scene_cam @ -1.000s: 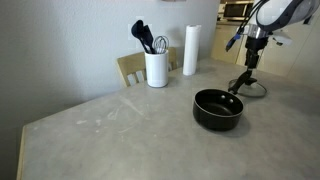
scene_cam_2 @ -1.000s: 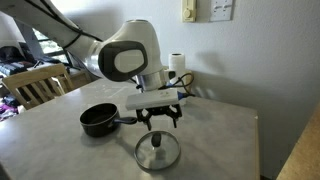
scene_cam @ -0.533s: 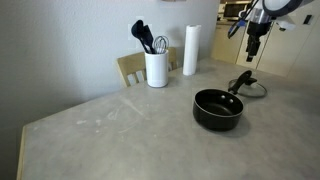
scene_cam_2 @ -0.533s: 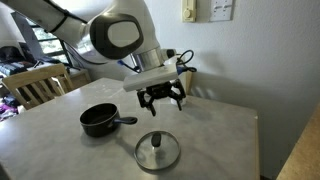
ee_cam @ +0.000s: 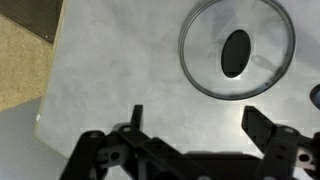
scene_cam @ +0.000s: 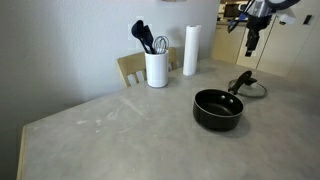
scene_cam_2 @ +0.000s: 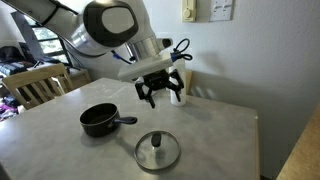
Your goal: Put the lid on the pot then put it back on the counter
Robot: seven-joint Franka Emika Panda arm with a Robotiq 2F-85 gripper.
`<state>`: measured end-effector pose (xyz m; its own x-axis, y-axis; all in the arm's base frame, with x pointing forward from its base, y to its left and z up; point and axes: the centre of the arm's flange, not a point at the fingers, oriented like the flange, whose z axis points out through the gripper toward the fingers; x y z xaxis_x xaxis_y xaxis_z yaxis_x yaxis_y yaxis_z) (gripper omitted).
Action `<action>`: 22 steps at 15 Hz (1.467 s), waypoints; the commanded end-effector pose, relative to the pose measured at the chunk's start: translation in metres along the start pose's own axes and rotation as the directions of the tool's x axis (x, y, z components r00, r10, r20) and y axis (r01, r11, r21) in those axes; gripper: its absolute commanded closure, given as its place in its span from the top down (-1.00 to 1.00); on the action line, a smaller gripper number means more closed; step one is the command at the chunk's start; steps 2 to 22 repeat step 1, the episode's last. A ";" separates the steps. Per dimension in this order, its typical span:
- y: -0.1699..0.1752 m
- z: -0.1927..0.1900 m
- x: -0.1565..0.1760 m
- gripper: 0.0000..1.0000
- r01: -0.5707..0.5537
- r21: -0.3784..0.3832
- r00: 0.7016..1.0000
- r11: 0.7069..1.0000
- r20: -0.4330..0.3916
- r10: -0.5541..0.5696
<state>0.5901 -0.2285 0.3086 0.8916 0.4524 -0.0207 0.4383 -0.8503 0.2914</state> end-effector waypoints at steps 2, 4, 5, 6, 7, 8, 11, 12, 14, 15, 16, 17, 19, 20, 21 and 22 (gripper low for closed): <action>0.000 0.000 0.000 1.00 0.000 0.001 1.000 1.000 0.001 0.000; 0.000 0.000 0.000 1.00 0.000 0.001 1.000 1.000 0.001 0.000; 0.000 0.000 0.000 1.00 0.000 0.001 1.000 1.000 0.001 0.000; 0.000 0.000 0.000 1.00 0.000 0.001 1.000 1.000 0.001 0.000; 0.000 0.000 0.000 1.00 0.000 0.001 1.000 1.000 0.001 0.000; 0.000 0.000 0.000 1.00 0.000 0.001 1.000 1.000 0.001 0.000; 0.000 0.000 0.000 1.00 0.000 0.001 1.000 1.000 0.001 0.000; 0.000 0.000 0.000 1.00 0.000 0.001 1.000 1.000 0.001 0.000; 0.000 0.000 0.000 1.00 0.000 0.001 1.000 1.000 0.001 0.000; 0.000 0.000 0.000 1.00 0.000 0.001 1.000 1.000 0.001 0.000; 0.000 0.000 0.000 1.00 0.000 0.001 1.000 1.000 0.001 0.000; 0.000 0.000 0.000 1.00 0.000 0.001 1.000 1.000 0.001 0.000; 0.000 0.000 0.000 1.00 0.000 0.001 1.000 1.000 0.001 0.000; 0.000 0.000 0.000 1.00 0.000 0.001 1.000 1.000 0.001 0.000; 0.000 0.000 0.000 1.00 0.000 0.001 1.000 1.000 0.001 0.000; 0.000 0.000 0.000 1.00 0.000 0.001 1.000 1.000 0.001 0.000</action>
